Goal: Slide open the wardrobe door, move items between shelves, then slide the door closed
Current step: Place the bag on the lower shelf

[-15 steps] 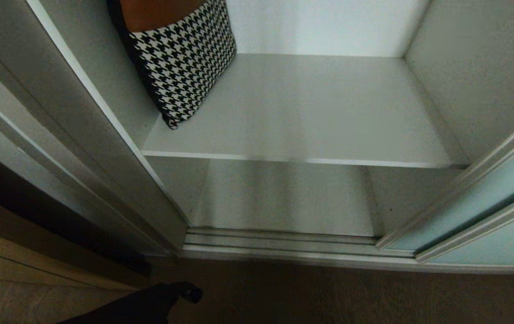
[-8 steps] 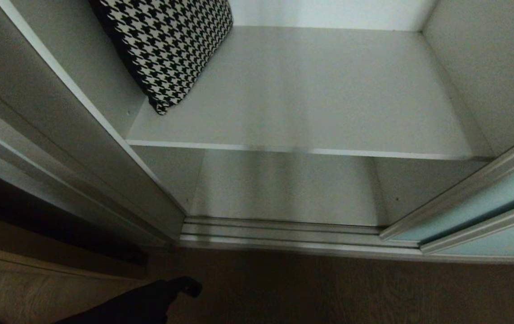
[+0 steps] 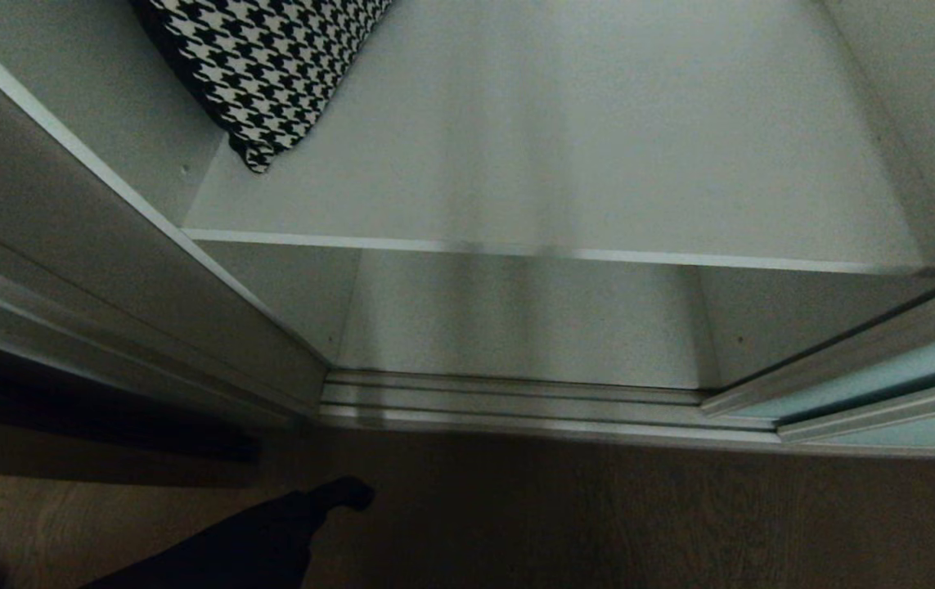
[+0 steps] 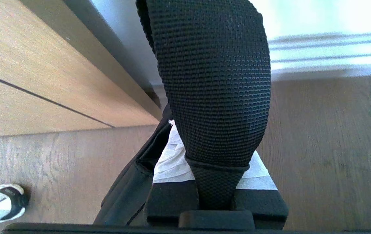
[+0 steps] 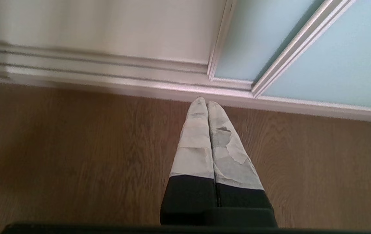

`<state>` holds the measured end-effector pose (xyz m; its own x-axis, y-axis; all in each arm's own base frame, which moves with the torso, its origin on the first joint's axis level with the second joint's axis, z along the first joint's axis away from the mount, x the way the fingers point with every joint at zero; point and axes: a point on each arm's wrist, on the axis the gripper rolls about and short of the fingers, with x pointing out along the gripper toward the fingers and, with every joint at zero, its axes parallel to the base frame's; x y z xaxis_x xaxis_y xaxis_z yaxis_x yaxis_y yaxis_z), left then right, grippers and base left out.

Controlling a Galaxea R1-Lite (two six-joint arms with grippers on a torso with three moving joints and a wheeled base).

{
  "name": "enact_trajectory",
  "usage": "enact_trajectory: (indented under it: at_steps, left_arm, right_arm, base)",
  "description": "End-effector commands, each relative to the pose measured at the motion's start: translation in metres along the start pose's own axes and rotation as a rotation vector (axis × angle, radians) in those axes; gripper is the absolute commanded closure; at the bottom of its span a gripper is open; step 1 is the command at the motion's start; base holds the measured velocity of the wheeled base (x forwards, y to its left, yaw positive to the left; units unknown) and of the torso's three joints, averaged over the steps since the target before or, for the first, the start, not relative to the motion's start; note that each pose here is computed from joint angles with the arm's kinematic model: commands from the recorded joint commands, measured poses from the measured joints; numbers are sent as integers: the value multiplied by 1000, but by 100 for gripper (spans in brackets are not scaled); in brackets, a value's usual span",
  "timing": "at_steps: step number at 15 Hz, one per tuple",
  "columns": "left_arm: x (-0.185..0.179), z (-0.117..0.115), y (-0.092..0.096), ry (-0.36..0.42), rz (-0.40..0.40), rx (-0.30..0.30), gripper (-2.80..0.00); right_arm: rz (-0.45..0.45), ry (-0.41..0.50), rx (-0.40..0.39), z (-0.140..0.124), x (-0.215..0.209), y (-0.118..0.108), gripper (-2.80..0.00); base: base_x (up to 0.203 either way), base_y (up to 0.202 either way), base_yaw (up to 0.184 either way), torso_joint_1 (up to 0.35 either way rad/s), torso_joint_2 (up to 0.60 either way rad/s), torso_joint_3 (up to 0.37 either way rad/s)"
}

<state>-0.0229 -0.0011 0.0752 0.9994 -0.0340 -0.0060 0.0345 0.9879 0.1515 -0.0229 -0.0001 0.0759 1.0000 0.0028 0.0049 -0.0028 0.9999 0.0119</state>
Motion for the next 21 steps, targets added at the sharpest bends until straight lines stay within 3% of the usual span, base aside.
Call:
enact_trajectory:
  at_steps: [1, 10, 16, 21]
  left_arm:
    - [0, 0, 0, 3, 0, 1, 0]
    - [0, 0, 0, 5, 0, -7, 0]
    - [0, 0, 0, 5, 11, -47, 0]
    - [0, 0, 0, 6, 11, -44, 0]
  right_arm:
    - [0, -1, 0, 0, 0, 0, 0]
    - [0, -1, 0, 0, 0, 0, 0]
    - [0, -1, 0, 0, 0, 0, 0]
    - [0, -1, 0, 0, 0, 0, 0]
  base:
    - [0, 0, 0, 6, -2, -198]
    - [0, 0, 0, 4, 3, -187]
    - [0, 0, 0, 3, 1, -16]
    - [0, 0, 0, 0, 0, 0]
